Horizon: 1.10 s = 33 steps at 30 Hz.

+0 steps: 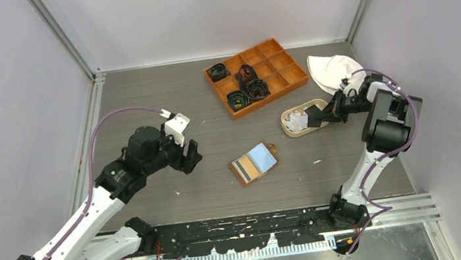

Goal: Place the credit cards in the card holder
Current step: Pick up the credit card from the storage box.

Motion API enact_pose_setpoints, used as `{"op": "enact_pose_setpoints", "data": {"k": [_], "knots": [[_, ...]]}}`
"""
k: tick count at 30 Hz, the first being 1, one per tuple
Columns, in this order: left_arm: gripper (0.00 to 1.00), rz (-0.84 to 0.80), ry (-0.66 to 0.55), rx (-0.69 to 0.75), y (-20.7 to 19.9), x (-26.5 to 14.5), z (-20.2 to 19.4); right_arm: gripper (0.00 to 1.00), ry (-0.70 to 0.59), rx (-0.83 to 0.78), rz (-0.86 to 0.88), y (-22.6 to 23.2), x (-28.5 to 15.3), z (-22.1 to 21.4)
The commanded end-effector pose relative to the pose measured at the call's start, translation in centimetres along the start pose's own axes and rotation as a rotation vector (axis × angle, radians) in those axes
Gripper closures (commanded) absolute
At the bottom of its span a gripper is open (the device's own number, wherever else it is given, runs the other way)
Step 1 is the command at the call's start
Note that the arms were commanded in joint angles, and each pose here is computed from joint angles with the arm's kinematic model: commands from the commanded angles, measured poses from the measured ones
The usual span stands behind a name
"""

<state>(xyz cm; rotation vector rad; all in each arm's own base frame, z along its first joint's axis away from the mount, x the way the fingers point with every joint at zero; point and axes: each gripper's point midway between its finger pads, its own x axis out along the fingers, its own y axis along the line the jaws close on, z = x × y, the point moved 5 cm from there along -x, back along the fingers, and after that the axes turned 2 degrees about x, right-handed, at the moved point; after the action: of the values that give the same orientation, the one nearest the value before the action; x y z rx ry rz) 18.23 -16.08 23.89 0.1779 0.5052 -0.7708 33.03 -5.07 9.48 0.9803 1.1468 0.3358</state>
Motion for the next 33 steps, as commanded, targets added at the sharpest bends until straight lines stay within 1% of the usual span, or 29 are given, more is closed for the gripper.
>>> {"op": "enact_pose_setpoints", "data": {"k": [1,7,12,15,18,20,22,24,25,27,29,31,33], "knots": [[0.3,-0.015,-0.062,0.007,-0.1,-0.3,1.2,0.99,-0.109,-0.061,-0.049,1.2,-3.3,1.5],[0.3,-0.032,-0.071,0.003,-0.4,-0.4,1.4,0.99,-0.197,-0.115,-0.109,1.2,-6.4,1.8],[0.28,-0.06,-0.091,-0.01,-0.8,-0.5,1.6,0.99,-0.265,-0.193,-0.11,2.8,-8.7,1.5],[0.23,-0.084,-0.117,-0.058,-1.2,-0.7,2.2,0.99,-0.283,-0.265,-0.015,5.2,-9.4,0.6],[0.22,-0.168,-0.162,-0.186,-2.4,-0.6,3.1,0.99,-0.287,-0.34,0.125,8.4,-9.8,-0.7],[0.22,-0.246,-0.218,-0.306,-3.6,-0.1,3.5,0.99,-0.273,-0.38,0.213,10.8,-9.5,-1.9],[0.22,-0.352,-0.365,-0.44,-4.7,0.3,4.9,0.99,-0.24,-0.436,0.27,13.3,-8.3,-3.3],[0.24,-0.451,-0.477,-0.582,-5.4,0.8,5.2,0.99,-0.197,-0.486,0.325,16.0,-6.7,-5.0],[0.25,-0.472,-0.51,-0.653,-5.6,1.1,5.2,0.99,-0.185,-0.515,0.358,17.5,-6.0,-5.7],[0.26,-0.482,-0.55,-0.678,-6.3,1.7,5.2,0.99,-0.19,-0.597,0.439,20.5,-4.8,-6.8],[0.26,-0.466,-0.59,-0.67,-7.5,2.4,5.3,0.99,-0.174,-0.636,0.513,22.8,-3.8,-8.6],[0.26,-0.441,-0.655,-0.67,-8.7,3.0,5.4,0.99,-0.167,-0.674,0.584,24.4,-3.3,-10.1],[0.26,-0.431,-0.72,-0.692,-9.4,3.6,5.6,0.99,-0.182,-0.67,0.638,25.0,-3.4,-10.9]]}}
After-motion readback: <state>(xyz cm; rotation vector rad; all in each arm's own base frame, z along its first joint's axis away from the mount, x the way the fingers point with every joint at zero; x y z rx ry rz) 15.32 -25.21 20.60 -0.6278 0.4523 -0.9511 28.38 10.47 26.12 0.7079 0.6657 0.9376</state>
